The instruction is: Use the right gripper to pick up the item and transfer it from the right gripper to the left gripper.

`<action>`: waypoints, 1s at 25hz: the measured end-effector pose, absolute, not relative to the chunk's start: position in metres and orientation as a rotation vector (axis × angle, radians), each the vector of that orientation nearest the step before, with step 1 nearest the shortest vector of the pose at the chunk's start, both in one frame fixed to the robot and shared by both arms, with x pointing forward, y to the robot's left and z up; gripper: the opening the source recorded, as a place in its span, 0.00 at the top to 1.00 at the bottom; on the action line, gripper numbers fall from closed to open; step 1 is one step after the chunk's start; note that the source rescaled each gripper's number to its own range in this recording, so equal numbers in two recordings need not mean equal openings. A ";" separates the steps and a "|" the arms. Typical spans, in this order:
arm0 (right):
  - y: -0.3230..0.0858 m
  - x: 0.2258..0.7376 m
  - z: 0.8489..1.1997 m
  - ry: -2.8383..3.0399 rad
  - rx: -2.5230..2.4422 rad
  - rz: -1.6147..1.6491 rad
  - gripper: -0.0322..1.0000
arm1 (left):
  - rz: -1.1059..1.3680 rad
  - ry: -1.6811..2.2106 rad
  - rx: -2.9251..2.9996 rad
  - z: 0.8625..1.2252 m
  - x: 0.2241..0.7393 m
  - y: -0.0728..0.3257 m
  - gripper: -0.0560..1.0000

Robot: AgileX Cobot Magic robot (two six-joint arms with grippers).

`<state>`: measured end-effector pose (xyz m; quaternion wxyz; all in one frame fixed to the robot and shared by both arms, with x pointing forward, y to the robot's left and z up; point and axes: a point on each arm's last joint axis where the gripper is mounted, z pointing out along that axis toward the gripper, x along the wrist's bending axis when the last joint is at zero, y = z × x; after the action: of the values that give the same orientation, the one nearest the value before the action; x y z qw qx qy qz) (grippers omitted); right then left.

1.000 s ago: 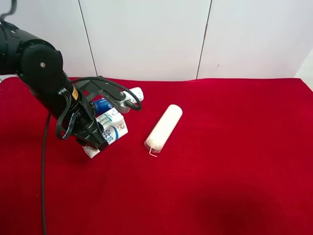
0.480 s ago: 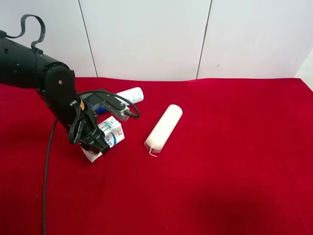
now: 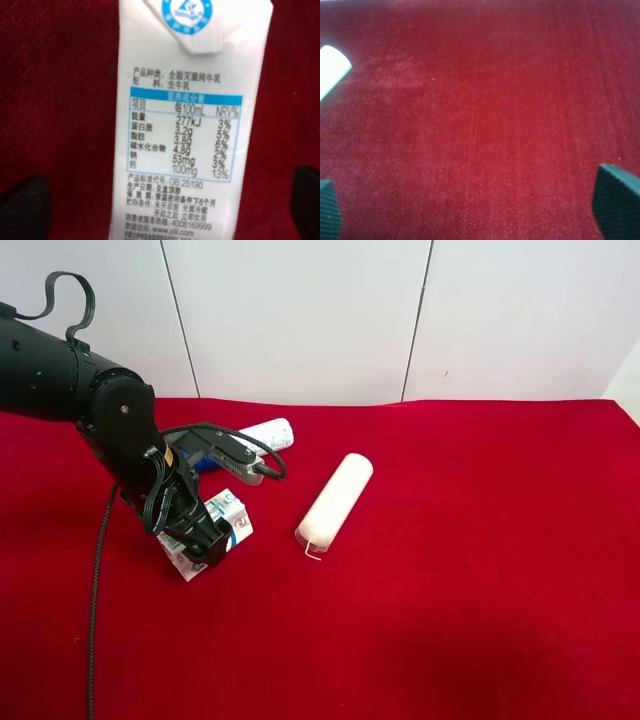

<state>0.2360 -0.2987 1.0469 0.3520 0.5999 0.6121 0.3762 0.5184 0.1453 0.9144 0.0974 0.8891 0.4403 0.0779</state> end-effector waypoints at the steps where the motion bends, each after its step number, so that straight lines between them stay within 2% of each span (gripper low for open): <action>1: -0.299 0.236 1.047 1.584 1.553 0.973 0.00 | 0.233 1.302 2.632 0.915 0.518 0.145 0.03; 5: -0.299 0.236 1.047 1.584 1.553 0.973 0.00 | 0.251 1.295 2.617 0.930 0.516 0.147 0.01; 12: -0.299 0.236 1.047 1.584 1.553 0.973 0.00 | 0.311 1.285 2.555 1.011 0.498 0.158 0.00; 20: -0.299 0.236 1.047 1.584 1.553 0.973 0.00 | 0.399 1.303 2.400 1.100 0.433 0.196 0.00; 25: -0.299 0.236 1.047 1.584 1.553 0.973 0.00 | 0.421 1.315 2.343 1.118 0.386 0.223 0.00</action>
<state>0.2360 -0.2987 1.0469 0.3520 0.5999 0.6121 0.3762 0.3858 0.2226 1.1177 0.2093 0.8425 0.4727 0.1513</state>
